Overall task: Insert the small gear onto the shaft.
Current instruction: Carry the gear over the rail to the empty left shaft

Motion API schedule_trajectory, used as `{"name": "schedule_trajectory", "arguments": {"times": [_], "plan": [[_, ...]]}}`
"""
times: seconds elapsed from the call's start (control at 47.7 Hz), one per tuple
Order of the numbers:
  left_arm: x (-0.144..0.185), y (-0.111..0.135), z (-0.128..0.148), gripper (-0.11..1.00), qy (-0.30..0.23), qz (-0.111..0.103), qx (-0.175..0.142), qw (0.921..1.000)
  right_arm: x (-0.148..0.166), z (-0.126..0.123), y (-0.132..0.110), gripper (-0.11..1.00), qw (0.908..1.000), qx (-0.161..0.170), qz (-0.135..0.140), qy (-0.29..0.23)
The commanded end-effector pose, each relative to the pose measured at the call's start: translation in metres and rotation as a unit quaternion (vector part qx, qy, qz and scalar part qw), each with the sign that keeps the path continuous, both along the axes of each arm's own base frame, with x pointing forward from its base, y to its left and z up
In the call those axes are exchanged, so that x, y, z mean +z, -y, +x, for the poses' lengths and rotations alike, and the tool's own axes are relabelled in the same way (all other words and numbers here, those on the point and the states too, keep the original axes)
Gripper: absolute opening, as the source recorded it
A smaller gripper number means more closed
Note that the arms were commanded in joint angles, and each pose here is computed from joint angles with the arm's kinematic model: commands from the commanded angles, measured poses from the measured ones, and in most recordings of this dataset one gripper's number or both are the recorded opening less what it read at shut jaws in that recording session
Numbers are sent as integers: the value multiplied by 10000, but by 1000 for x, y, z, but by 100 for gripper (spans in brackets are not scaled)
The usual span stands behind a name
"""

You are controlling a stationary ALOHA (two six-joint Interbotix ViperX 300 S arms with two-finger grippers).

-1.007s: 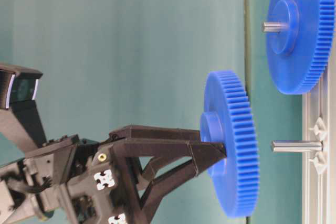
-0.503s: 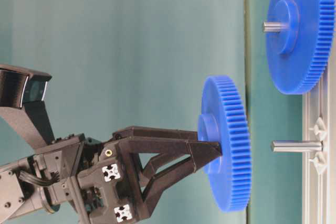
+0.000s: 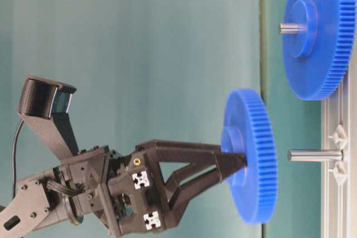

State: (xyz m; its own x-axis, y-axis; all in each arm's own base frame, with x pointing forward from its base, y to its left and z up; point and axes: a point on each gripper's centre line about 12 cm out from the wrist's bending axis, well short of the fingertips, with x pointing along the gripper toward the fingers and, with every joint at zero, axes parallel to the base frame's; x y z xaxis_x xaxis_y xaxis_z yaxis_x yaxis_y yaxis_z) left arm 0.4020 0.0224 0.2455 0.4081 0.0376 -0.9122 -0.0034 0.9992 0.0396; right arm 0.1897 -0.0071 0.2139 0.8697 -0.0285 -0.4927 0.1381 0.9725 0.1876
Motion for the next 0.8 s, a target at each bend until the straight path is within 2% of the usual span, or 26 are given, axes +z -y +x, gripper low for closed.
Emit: {"name": "schedule_trajectory", "arguments": {"times": [0.0, 0.776], "plan": [[11, -2, 1, 70, 213, 37, 9, 9998, 4, 2, 0, 7, 10000, -24, 36, 78], [-19, -14, 0, 70, 13, 27, 141, 9999, 4, 2, 0, 7, 10000, -28, 43, 78]]}}
